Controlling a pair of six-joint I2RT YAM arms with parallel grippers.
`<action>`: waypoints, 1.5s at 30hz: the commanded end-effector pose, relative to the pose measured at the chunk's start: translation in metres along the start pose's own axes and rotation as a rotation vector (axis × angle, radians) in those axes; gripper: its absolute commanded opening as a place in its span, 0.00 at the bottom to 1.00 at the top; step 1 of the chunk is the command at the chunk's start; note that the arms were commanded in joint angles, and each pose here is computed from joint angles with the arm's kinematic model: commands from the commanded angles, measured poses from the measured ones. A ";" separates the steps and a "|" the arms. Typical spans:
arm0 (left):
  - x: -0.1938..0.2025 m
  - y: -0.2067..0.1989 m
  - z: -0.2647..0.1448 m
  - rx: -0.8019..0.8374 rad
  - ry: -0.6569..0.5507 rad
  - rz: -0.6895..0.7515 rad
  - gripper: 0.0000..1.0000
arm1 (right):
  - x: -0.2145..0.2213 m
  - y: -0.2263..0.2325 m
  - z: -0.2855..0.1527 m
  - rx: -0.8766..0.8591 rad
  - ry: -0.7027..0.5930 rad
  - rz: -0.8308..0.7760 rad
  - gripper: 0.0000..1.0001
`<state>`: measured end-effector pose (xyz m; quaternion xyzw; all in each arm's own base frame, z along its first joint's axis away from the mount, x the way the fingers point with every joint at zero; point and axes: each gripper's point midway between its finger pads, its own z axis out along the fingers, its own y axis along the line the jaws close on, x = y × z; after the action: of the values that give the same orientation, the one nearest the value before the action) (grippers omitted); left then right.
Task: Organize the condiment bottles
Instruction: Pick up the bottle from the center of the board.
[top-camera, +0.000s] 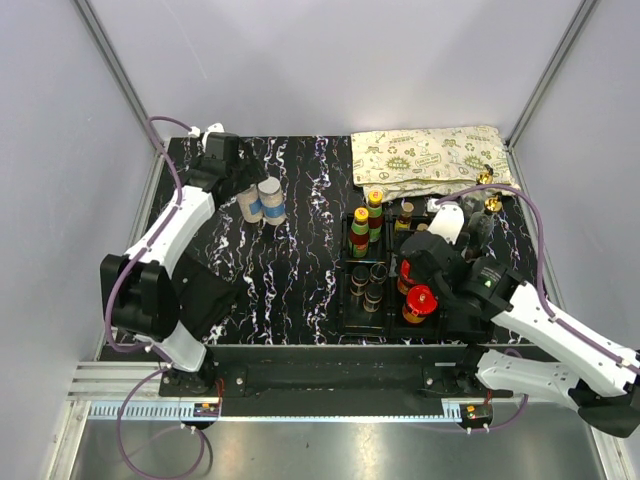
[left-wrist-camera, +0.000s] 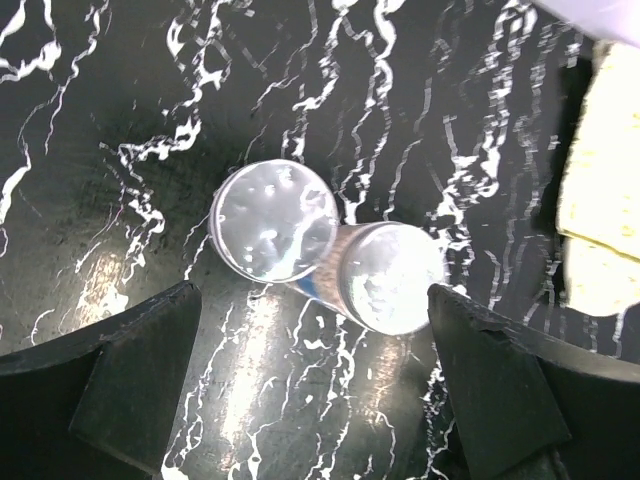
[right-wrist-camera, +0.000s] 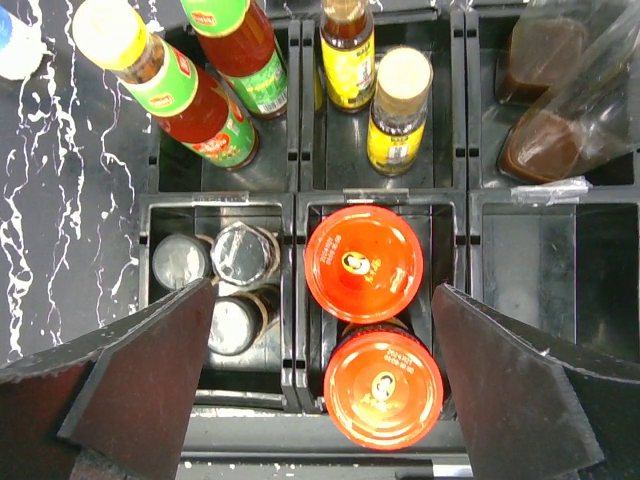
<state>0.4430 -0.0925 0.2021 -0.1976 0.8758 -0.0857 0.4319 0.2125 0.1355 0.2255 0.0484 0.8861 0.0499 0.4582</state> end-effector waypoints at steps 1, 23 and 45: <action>-0.010 -0.006 0.011 0.001 -0.020 -0.028 0.99 | -0.029 0.007 -0.001 0.013 -0.089 0.016 1.00; -0.008 0.026 0.057 -0.097 -0.008 -0.048 0.99 | -0.012 0.041 0.036 -0.036 -0.035 -0.076 1.00; -0.025 0.027 0.047 -0.084 -0.039 -0.010 0.00 | -0.025 0.039 0.042 -0.045 -0.045 -0.077 1.00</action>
<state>0.4772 -0.0633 0.1321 -0.2302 0.8930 -0.0425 0.3843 0.2569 0.1743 0.1984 -0.0131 0.8944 0.0229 0.4465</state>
